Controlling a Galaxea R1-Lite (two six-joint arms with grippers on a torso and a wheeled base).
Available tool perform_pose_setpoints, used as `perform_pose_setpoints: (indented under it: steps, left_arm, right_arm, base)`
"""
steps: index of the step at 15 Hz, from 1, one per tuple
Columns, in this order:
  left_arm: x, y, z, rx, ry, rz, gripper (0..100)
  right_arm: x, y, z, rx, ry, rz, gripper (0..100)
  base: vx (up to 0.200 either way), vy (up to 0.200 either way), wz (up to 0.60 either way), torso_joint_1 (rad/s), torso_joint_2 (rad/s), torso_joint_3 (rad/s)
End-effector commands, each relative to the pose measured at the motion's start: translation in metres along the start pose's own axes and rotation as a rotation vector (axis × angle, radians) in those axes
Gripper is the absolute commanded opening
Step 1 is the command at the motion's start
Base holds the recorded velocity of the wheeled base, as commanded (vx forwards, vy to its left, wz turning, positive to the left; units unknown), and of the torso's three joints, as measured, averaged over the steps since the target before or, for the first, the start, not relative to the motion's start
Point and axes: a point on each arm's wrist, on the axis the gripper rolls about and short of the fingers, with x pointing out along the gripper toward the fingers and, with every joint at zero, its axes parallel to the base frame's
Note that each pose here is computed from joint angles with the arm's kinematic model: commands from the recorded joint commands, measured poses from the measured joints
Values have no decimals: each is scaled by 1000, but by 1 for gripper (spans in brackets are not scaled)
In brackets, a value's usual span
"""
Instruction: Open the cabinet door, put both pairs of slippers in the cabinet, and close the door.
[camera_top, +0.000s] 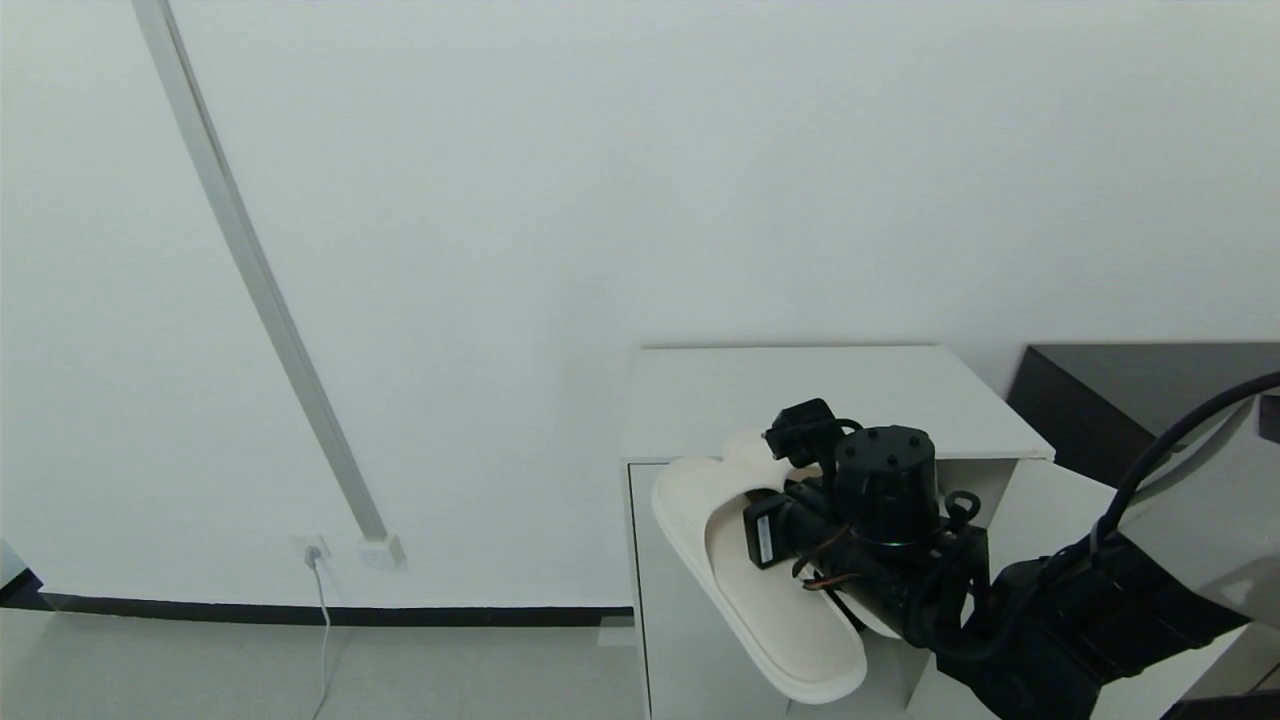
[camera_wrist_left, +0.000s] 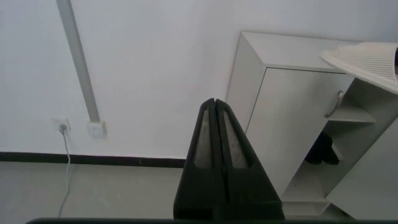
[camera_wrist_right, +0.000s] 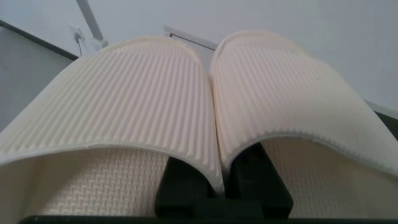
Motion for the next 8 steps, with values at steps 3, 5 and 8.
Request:
perform_pose_setpoints:
  steps: [3,5,8]
  left_arm:
    - [0,0,0,3,0,3,0]
    - [0,0,0,4,0,3,0]
    - [0,0,0,1,0,2,0]
  right_arm:
    - [0,2,-2,-3,4,6,0]
    - [-1,2,-1,-2,1,6,0]
    - [-1,2,0,-1,1,6,0]
  base:
    - [0,-67,0,1,-4,2]
    - [0,-200,0,0,2,2]
    - [0,-200,0,1,4,1]
